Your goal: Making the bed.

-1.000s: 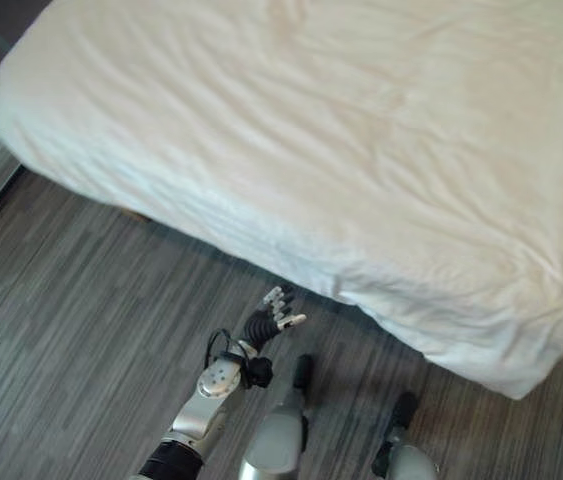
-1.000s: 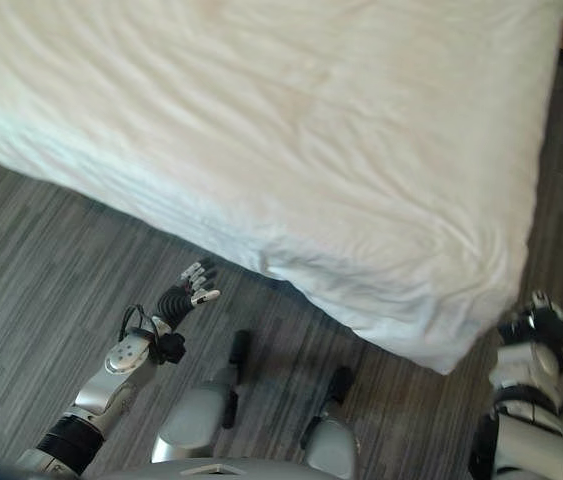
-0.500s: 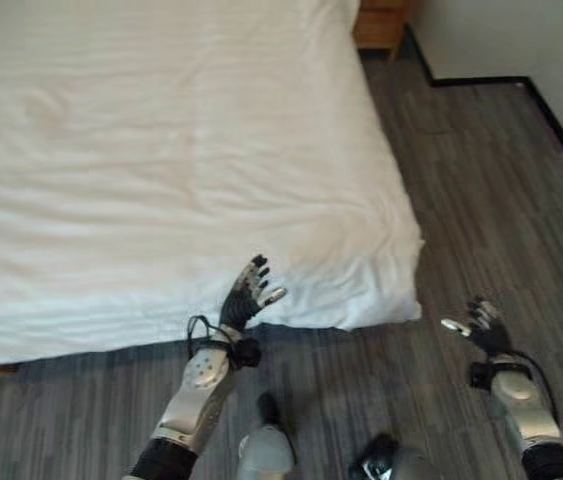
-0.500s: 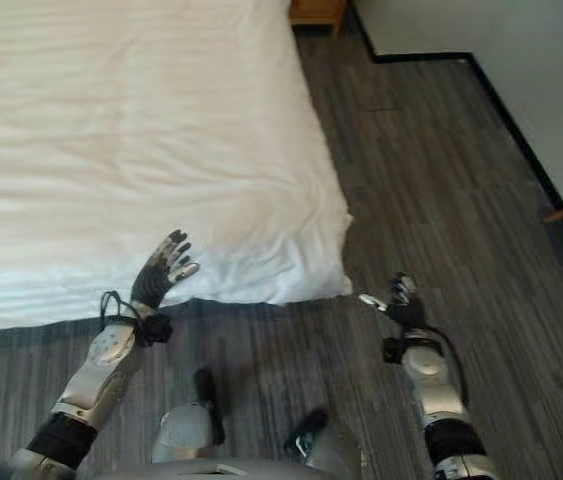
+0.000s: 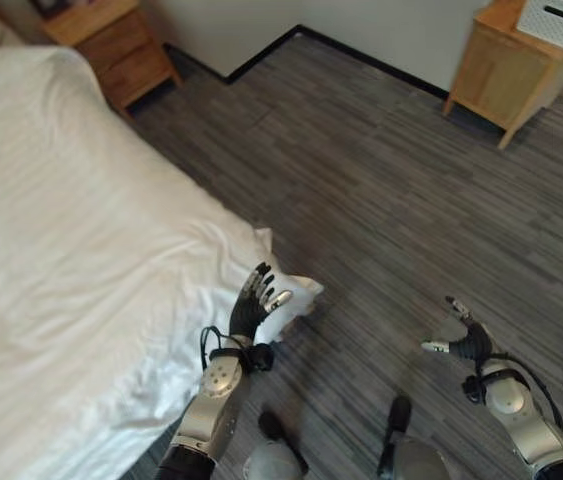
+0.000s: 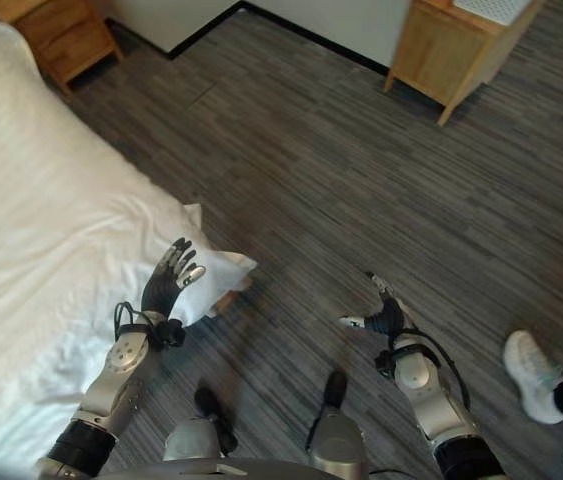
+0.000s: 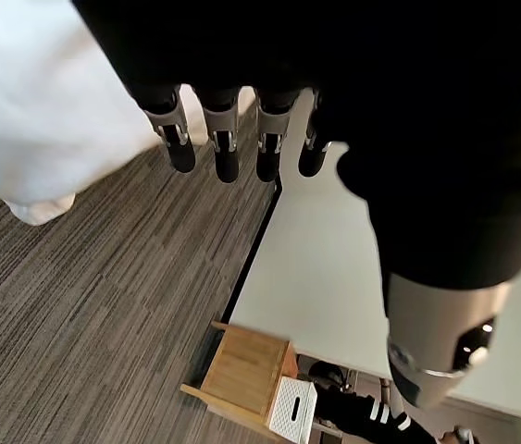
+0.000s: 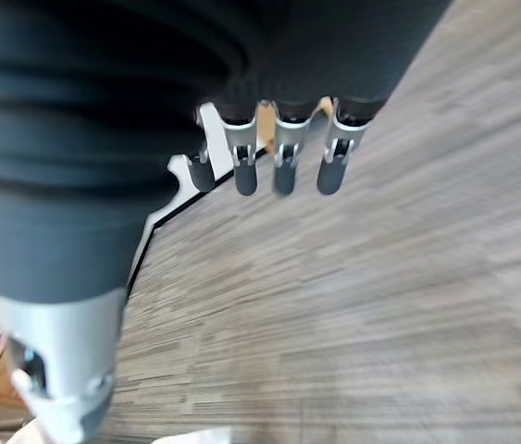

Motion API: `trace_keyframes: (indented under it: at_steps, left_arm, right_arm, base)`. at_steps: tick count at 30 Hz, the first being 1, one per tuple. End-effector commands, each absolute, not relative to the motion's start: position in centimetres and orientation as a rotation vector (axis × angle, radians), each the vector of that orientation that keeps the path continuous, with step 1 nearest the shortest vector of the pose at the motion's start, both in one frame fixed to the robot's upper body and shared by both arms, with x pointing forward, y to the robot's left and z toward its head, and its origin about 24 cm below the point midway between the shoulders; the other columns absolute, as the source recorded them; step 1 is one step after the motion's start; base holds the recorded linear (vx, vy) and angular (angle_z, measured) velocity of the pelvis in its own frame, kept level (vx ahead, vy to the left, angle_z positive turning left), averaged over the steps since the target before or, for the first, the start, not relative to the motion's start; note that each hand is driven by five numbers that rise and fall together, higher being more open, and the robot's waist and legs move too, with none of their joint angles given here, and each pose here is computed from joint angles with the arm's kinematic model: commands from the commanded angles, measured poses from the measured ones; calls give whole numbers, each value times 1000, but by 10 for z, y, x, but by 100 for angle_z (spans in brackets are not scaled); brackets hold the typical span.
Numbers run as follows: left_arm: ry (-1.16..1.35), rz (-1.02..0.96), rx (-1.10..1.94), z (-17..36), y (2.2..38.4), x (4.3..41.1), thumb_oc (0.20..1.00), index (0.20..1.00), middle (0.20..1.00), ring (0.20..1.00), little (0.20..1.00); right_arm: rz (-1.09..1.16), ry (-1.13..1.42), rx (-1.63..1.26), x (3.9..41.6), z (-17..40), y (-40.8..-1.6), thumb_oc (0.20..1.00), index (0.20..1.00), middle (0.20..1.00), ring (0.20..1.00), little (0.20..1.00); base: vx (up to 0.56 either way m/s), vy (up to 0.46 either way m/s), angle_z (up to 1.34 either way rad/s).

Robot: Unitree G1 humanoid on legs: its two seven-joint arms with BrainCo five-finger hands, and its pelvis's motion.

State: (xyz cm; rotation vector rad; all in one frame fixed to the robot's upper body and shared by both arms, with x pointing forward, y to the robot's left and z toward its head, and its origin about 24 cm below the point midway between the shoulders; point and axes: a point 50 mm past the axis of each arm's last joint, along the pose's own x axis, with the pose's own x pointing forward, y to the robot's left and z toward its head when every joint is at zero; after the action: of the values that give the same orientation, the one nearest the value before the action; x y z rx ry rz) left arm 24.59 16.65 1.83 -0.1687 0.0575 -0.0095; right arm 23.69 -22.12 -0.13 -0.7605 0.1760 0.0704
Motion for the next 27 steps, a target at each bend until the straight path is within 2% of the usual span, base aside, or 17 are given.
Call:
trace_keyframes:
  at_steps: [1,8,20,24,27]
  left_arm:
    - [-113,-58,-194,49,149,257,1000,1000,1000,1000,1000]
    - [-133,-72,-191,56,138,266,1000,1000,1000,1000,1000]
    - [-156,-53,-147,65,143,270,1000,1000,1000,1000,1000]
    - [-191,-81,-95,75,142,273,1000,1000,1000,1000,1000]
    - [-215,-69,-68,80,144,277,1000,1000,1000,1000,1000]
  right_arm:
    - [33,-11,-776,252,37,-225,1000,1000,1000,1000,1000]
    - [-30,-93,-695,259,56,-221,1000,1000,1000,1000,1000]
    - [-30,-117,-643,260,56,-206,1000,1000,1000,1000,1000]
    - [-30,-134,-630,259,57,-200,1000,1000,1000,1000,1000]
    - [-39,-153,-615,259,60,-197,1000,1000,1000,1000,1000]
  base:
    - [190,-196,-144]
    - [137,-46,-87]
    - [395,115,-48]
    - [397,147,-1]
    - [411,83,91]
